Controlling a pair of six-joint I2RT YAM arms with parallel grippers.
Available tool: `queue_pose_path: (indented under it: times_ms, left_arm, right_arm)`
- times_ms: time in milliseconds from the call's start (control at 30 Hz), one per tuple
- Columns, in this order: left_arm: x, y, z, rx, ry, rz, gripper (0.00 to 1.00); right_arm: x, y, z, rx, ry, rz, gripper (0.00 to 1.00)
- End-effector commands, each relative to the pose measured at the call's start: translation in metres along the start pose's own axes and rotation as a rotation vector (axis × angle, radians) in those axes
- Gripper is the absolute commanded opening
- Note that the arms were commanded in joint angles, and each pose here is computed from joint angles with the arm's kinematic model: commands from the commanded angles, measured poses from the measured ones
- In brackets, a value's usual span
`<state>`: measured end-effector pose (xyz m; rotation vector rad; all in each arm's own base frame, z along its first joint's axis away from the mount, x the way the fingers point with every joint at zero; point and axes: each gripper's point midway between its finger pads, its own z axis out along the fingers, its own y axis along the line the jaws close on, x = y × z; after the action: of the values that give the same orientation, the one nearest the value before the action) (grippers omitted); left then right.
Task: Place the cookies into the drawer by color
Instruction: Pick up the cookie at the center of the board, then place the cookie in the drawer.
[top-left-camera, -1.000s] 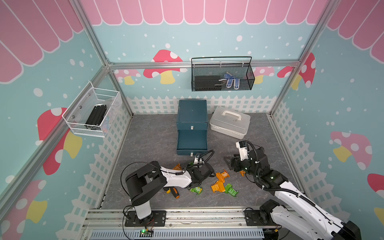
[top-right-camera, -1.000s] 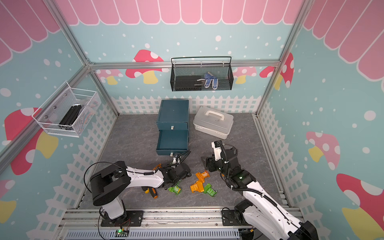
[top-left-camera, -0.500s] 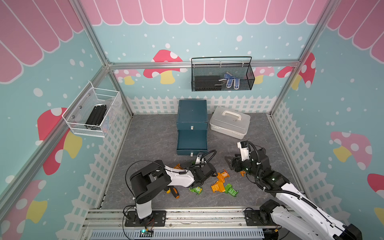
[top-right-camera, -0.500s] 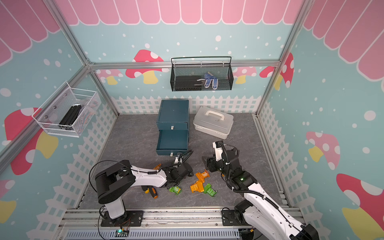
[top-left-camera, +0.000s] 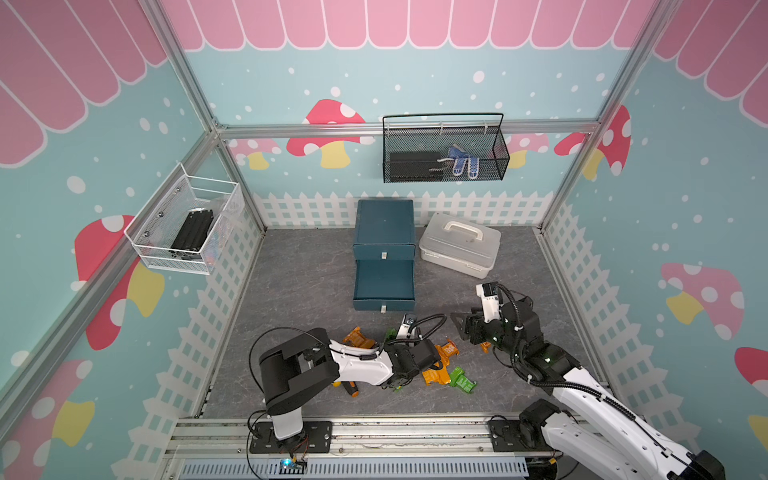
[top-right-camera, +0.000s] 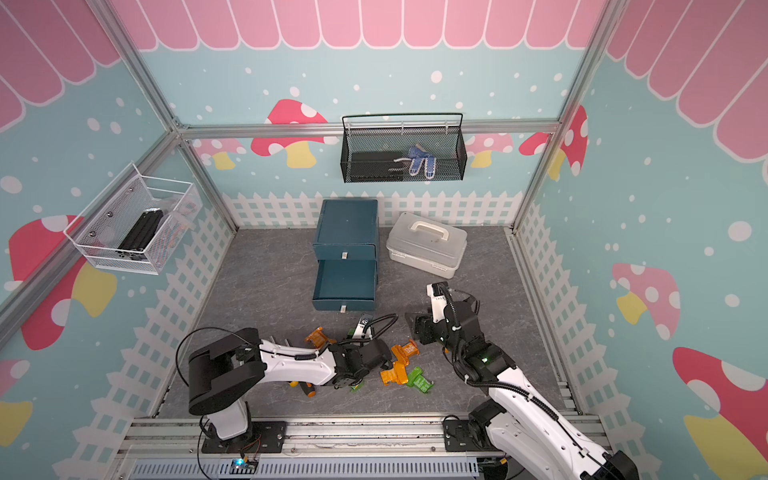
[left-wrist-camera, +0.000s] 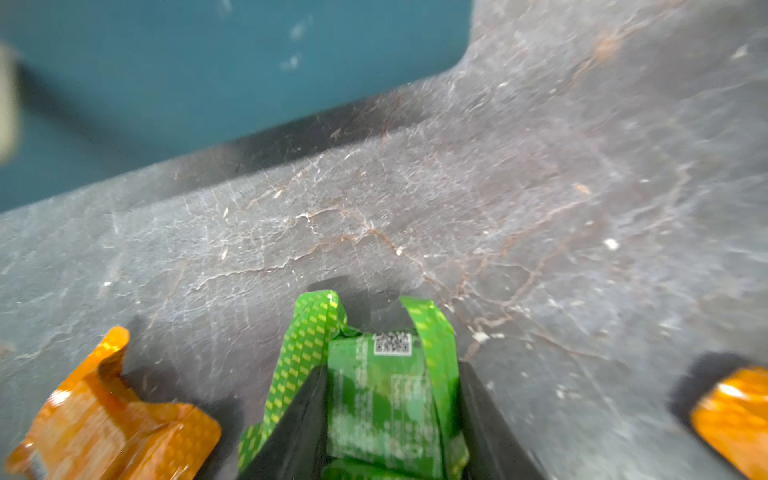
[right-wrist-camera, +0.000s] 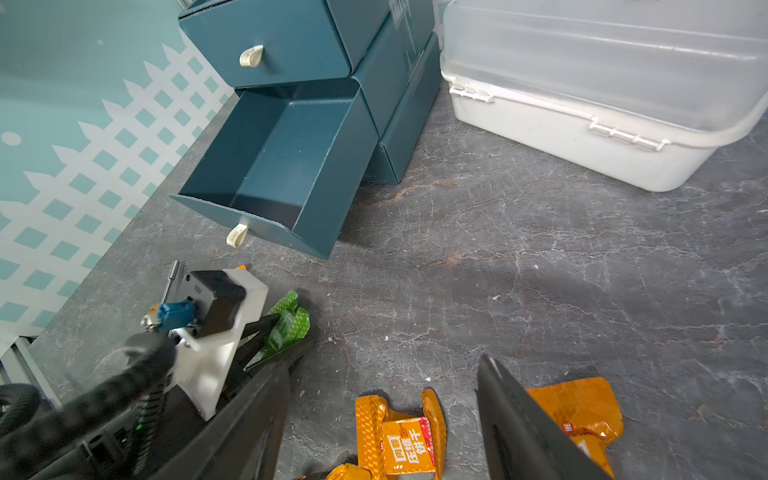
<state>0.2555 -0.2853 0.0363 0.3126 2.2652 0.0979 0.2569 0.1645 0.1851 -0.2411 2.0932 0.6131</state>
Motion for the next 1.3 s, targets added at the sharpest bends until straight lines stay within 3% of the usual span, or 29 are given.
queue_pose_path:
  times_ms: [0,467,667,800,1100,1267]
  left_arm:
    - [-0.023,0.003,-0.02,0.001,-0.067,-0.02,0.22]
    - [-0.047,-0.021,-0.093,0.181,-0.112,-0.017,0.24]
    - [-0.088,0.0,-0.116,0.155,-0.166,-0.025,0.26]
    - [-0.117,0.016,-0.124,0.139,-0.207,-0.053,0.26]
    - [-0.178,0.086,-0.089,0.034,-0.204,-0.103,0.25]
    - [-0.186,0.108,-0.073,0.041,-0.159,-0.094,0.27]
  right_arm:
    - [0.004,-0.001,-0.001,0.006,0.007,0.0,0.74]
    - [0.003,0.012,0.002,-0.07,0.004,0.003,0.74]
    - [-0.002,0.046,0.005,-0.268,-0.005,0.023,0.76]
    - [-0.012,0.054,0.011,-0.306,-0.012,0.03,0.75]
    - [-0.034,0.082,0.04,-0.39,0.014,0.013,0.75]
    - [-0.041,0.107,0.061,-0.424,0.052,-0.025,0.75]
